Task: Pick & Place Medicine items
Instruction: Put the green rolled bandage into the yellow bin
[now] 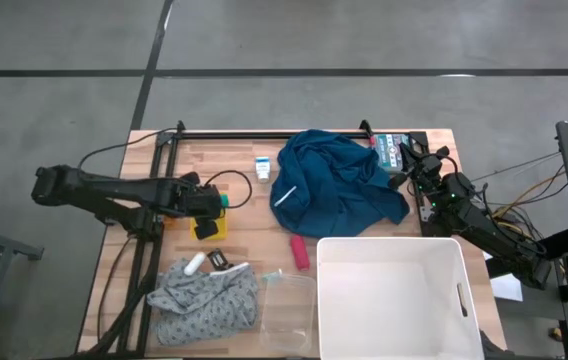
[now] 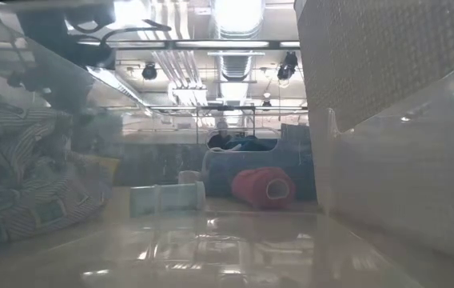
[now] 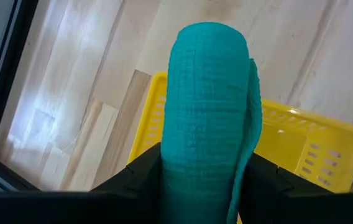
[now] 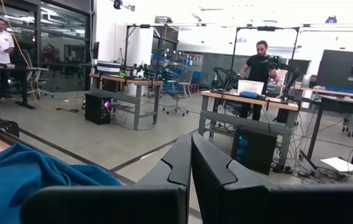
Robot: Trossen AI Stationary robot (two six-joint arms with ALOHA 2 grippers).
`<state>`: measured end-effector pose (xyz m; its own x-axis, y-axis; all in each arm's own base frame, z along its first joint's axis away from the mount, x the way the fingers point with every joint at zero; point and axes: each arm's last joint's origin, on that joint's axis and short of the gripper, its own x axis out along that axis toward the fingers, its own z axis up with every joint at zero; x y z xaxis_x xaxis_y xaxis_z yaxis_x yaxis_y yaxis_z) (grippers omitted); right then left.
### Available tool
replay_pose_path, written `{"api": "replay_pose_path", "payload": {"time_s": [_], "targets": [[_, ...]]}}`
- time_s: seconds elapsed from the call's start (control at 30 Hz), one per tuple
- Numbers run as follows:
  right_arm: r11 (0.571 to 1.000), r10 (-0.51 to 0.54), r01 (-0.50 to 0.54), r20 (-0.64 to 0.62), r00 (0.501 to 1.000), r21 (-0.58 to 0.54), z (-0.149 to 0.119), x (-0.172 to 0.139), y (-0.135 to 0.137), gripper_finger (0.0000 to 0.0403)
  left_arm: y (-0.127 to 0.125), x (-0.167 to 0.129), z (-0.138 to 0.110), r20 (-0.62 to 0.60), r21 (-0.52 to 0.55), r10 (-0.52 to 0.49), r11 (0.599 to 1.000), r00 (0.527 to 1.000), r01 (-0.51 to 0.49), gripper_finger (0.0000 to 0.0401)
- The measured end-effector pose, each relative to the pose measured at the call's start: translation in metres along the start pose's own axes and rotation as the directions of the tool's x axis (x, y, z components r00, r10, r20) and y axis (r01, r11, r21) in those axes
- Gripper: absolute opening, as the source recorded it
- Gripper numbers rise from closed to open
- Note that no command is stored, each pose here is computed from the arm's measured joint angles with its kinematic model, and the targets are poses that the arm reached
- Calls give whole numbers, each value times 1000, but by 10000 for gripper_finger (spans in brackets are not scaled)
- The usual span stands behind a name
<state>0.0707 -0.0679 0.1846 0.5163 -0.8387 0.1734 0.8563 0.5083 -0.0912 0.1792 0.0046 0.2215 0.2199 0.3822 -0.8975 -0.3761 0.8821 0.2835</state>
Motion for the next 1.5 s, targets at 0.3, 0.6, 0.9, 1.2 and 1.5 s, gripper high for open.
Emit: {"api": "replay_pose_path", "payload": {"time_s": [0.3,0.6,0.9,1.2,1.5], "targets": [[1000,0,0,0,1000,0,0,0,0,8,0,2,-1,10,-48,34,998,999,-33,161],[1000,0,0,0,1000,0,0,0,0,8,0,9,-6,0,-100,53,994,999,-53,161],[1000,0,0,0,1000,0,0,0,0,8,-1,11,-7,0,-110,55,992,998,-55,161],[1000,0,0,0,1000,0,0,0,0,8,-6,36,-28,-57,-160,20,987,998,-29,161],[1000,1,-1,0,1000,0,0,0,0,8,-9,45,-30,-15,-191,16,981,1000,-19,161]]}}
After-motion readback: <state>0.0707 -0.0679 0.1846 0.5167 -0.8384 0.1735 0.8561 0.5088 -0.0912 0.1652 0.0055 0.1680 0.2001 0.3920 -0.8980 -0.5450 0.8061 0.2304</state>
